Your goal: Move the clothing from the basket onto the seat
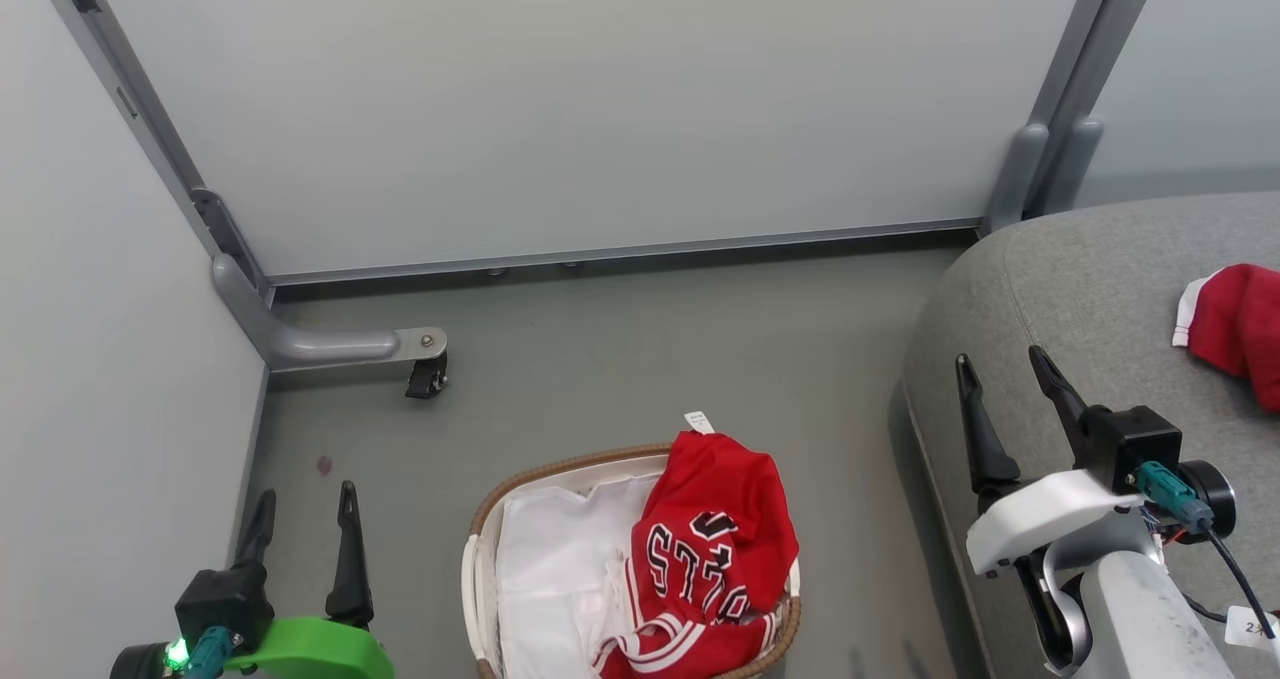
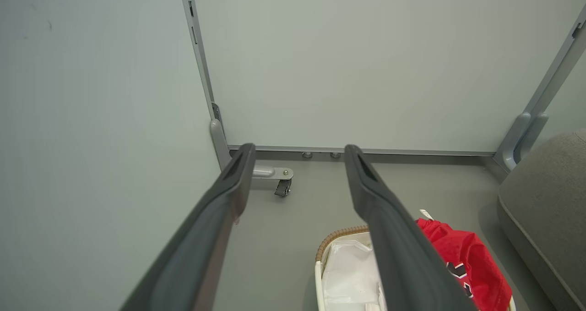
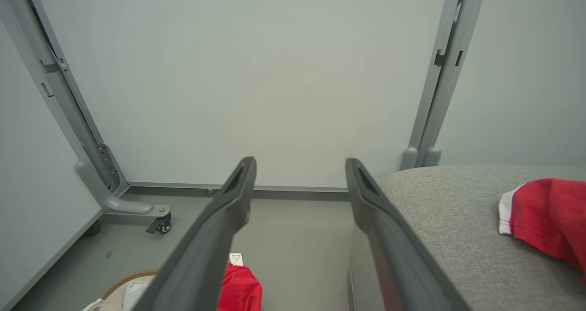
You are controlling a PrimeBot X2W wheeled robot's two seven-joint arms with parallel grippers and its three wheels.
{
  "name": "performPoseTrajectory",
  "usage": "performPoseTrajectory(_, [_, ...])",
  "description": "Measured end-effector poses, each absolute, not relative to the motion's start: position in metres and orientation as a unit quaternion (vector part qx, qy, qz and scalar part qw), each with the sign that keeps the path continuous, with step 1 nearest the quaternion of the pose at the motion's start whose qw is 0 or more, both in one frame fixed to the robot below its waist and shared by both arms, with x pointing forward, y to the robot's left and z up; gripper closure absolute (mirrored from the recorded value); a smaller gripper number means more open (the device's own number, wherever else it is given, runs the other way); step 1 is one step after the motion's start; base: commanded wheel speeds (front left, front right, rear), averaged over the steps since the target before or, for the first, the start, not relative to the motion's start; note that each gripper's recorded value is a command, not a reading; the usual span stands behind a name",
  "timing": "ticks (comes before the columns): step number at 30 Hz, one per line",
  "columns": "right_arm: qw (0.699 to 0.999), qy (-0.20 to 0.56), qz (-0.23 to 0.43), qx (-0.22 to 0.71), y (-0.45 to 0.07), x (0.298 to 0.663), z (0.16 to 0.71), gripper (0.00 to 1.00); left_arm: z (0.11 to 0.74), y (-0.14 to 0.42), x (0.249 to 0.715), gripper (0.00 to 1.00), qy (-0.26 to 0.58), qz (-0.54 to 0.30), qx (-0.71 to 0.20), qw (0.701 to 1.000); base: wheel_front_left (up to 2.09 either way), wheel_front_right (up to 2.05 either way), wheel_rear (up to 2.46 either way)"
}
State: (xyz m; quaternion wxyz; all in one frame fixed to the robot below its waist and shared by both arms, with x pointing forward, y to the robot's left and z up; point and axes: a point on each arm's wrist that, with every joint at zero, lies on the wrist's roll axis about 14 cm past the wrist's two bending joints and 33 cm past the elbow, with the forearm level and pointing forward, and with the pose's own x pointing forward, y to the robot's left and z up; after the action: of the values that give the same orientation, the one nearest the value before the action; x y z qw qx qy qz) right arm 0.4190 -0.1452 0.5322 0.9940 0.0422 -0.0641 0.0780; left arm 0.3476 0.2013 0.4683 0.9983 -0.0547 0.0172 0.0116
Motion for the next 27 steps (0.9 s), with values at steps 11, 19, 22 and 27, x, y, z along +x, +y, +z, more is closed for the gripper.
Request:
performPoseTrajectory(11, [0.994, -0.054, 0.080, 0.046, -0.144, 0.421, 0.523, 0.00, 0.450, 0.180, 0.353, 0.00, 0.047, -0.016, -0.081, 0.995, 0.00, 0.00, 0.00])
performPoseTrajectory(19, [0.993, -0.074, 0.087, 0.042, -0.140, 0.463, 0.532, 0.00, 0.435, 0.130, 0.405, 0.00, 0.075, -0.086, -0.111, 0.987, 0.00, 0.00, 0.00])
performPoseTrajectory(22, [0.992, -0.081, 0.090, 0.043, -0.139, 0.480, 0.532, 0.00, 0.429, 0.112, 0.427, 0.00, 0.084, -0.112, -0.120, 0.983, 0.00, 0.00, 0.00])
performPoseTrajectory(27, [0.991, -0.088, 0.091, 0.050, -0.139, 0.504, 0.528, 0.00, 0.406, 0.090, 0.456, 0.00, 0.113, -0.151, -0.121, 0.975, 0.00, 0.00, 0.00])
